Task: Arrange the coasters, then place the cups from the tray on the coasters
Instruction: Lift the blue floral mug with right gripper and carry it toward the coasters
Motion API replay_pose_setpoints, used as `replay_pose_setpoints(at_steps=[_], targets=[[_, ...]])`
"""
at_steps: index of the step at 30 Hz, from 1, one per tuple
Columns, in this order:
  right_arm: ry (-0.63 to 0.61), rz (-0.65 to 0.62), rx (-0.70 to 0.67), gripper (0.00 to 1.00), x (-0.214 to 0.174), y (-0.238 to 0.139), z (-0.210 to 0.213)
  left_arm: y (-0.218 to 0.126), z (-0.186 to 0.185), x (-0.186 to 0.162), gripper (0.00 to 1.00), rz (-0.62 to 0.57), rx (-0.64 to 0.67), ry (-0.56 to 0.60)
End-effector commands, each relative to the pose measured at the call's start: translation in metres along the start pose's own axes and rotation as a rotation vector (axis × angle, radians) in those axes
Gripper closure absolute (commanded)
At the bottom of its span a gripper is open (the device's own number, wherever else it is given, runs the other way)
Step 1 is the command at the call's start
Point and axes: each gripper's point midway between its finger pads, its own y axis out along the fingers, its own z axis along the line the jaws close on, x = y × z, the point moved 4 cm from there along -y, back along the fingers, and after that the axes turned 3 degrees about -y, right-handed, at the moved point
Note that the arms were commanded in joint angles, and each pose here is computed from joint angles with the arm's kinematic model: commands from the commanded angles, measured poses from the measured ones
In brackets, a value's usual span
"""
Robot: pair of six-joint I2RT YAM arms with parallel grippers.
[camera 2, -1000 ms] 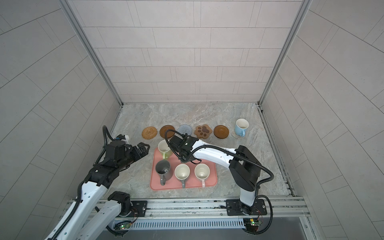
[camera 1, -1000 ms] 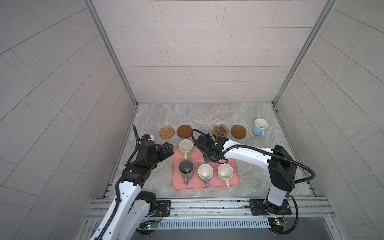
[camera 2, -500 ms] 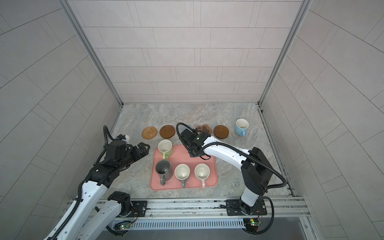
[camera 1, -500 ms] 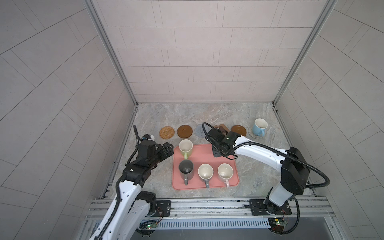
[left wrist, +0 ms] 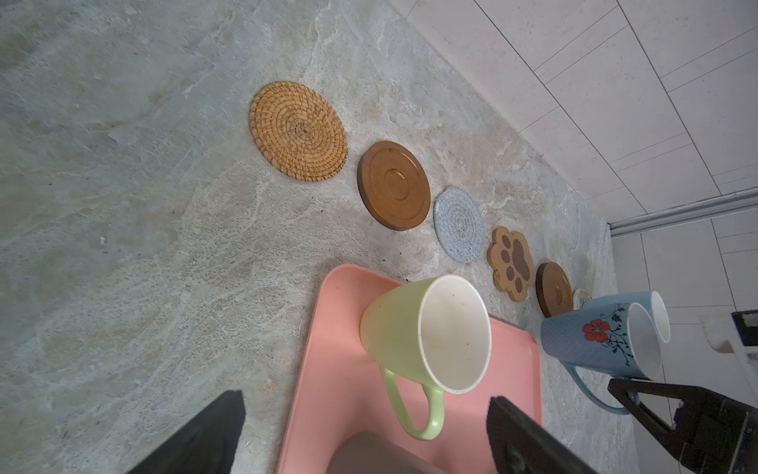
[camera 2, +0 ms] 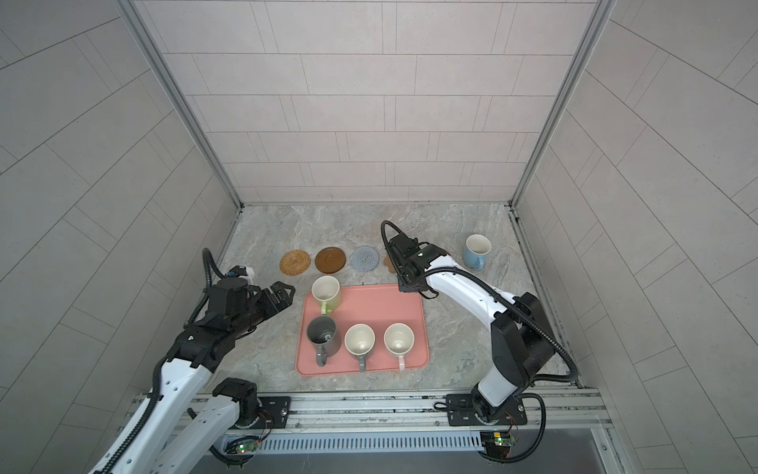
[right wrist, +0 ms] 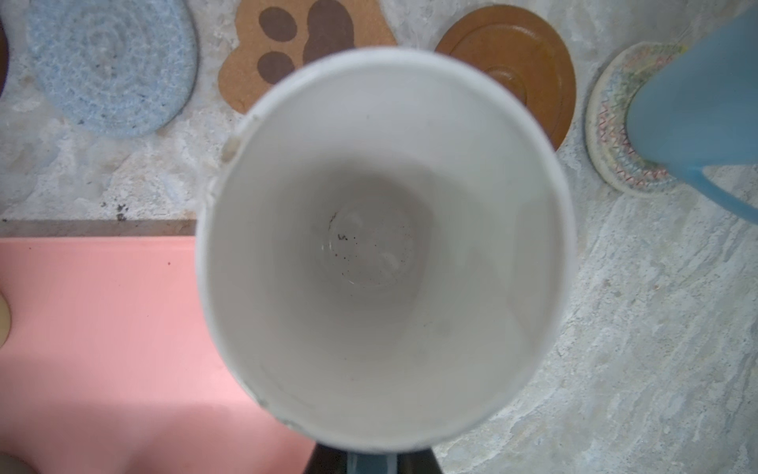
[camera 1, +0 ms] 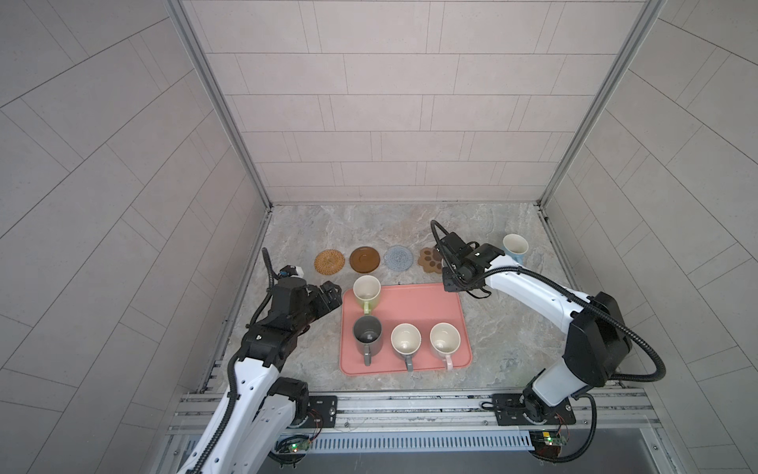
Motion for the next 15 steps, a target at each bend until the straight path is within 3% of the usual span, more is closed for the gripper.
replay_pose_setpoints(at_steps=[1,15], targets=[[-0.002,-0.065,0.027,0.91,0.019,-0.01,-0.014,-0.003,0.002,0.0,0.0,-0.005,0.02,-0.01],[-0.001,-0.053,0.041,0.92,0.064,0.023,-0.055,-0.003,0.005,0.003,0.0,-0.027,0.044,-0.042]])
